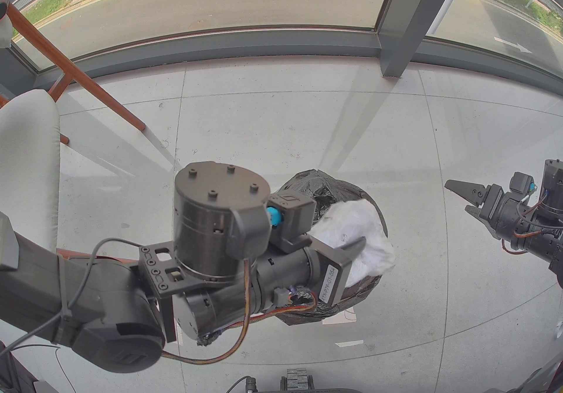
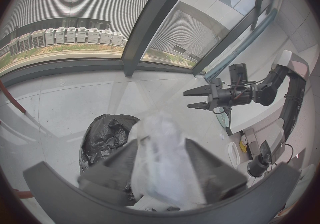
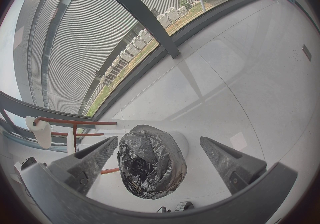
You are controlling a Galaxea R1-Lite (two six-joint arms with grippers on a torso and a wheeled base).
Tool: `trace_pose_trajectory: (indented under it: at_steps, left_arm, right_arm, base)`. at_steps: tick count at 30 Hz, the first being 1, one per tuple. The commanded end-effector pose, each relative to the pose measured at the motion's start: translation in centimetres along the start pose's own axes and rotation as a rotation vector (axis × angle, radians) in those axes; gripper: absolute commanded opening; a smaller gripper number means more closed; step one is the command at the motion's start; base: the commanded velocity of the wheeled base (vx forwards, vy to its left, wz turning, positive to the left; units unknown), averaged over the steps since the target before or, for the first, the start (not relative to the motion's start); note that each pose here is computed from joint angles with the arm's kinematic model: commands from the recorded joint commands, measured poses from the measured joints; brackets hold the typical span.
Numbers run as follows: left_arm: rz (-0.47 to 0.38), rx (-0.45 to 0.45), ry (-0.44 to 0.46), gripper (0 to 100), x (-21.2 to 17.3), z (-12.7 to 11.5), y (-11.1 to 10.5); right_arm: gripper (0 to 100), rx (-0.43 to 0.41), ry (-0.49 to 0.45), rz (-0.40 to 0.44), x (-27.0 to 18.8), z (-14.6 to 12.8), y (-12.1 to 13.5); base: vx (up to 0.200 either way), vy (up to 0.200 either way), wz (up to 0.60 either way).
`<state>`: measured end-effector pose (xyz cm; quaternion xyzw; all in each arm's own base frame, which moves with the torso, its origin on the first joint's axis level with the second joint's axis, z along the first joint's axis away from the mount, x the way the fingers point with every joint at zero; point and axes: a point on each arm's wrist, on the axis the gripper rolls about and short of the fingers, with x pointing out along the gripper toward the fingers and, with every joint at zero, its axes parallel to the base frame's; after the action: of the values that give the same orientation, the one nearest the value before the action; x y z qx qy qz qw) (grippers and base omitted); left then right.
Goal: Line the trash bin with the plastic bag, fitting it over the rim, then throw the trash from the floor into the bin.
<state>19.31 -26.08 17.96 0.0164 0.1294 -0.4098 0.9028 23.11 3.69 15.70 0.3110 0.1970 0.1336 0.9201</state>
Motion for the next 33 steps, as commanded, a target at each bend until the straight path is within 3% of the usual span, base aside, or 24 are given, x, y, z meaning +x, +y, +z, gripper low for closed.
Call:
trace_pose_trajectory:
  at_steps: [1, 5, 9, 12, 15, 17, 18, 20, 21, 22, 24, 29, 30, 31, 33]
  left_arm:
    - [-0.011, 0.000, -0.018, 100, -1.6, 0.4, -0.4]
    - [0.011, 0.000, -0.005, 100, -4.6, 0.4, 0.1]
    - [0.098, -0.013, -0.032, 100, -8.1, 0.9, 0.8]
    - [0.253, -0.066, -0.078, 100, -11.2, 1.3, 3.3]
    - [0.378, -0.146, -0.126, 100, -14.0, 1.2, 5.4]
    - [0.512, -0.216, -0.185, 100, -16.9, 0.9, 6.8]
    - [0.532, -0.222, -0.193, 100, -17.3, 0.9, 7.0]
    - [0.724, -0.255, -0.245, 100, -20.5, 0.2, 8.4]
    - [0.724, -0.255, -0.245, 100, -20.5, 0.2, 8.4]
    - [0.860, -0.274, -0.283, 100, -23.0, -0.7, 8.8]
    - [0.982, -0.285, -0.325, 100, -25.7, -2.4, 8.5]
    - [1.175, -0.297, -0.385, 100, -29.7, -8.5, 5.8]
    - [1.187, -0.298, -0.390, 100, -29.9, -9.0, 5.6]
    - [1.215, -0.292, -0.409, 100, -30.6, -11.9, 4.2]
    - [1.216, -0.243, -0.413, 100, -31.2, -14.9, 3.0]
  right_arm:
    - [100, -0.006, -0.056, 0.007, -0.2, 1.4, 0.2]
    - [100, -0.009, -0.115, 0.005, -0.3, 3.0, 0.3]
    - [100, -0.021, -0.201, 0.014, -2.0, 4.6, 0.8]
    - [100, -0.030, -0.255, 0.017, -4.3, 4.8, 1.1]
    - [100, -0.038, -0.267, 0.027, -6.7, 3.6, 1.5]
    - [100, -0.053, -0.279, 0.044, -8.9, 2.4, 1.9]
    - [100, -0.055, -0.280, 0.047, -9.2, 2.3, 2.0]
    - [100, -0.103, -0.297, 0.074, -12.0, 0.7, 2.5]
    - [100, -0.103, -0.297, 0.074, -12.0, 0.7, 2.5]
    - [100, -0.176, -0.294, 0.090, -13.9, -1.0, 2.4]
    - [100, -0.277, -0.292, 0.091, -16.0, -3.2, 2.0]
    - [100, -0.507, -0.277, 0.053, -20.0, -9.2, -0.6]
    - [100, -0.523, -0.276, 0.047, -20.2, -9.6, -0.8]
    - [100, -0.612, -0.272, 0.020, -21.1, -12.4, -2.4]
    - [100, -0.685, -0.285, -0.008, -21.3, -14.8, -4.0]
  base:
    - [0.000, 0.000, 0.00]
    - [0.000, 0.000, 0.00]
    - [0.000, 0.000, 0.00]
    - [0.000, 0.000, 0.00]
    - [0.000, 0.000, 0.00]
    - [0.000, 0.000, 0.00]
    - [0.000, 0.000, 0.00]
    - [0.000, 0.000, 0.00]
    - [0.000, 0.000, 0.00]
    - [0.000, 0.000, 0.00]
    - [0.000, 0.000, 0.00]
    - [0.000, 0.000, 0.00]
    - [0.000, 0.000, 0.00]
    - [0.000, 0.000, 0.00]
    - [0.000, 0.000, 0.00]
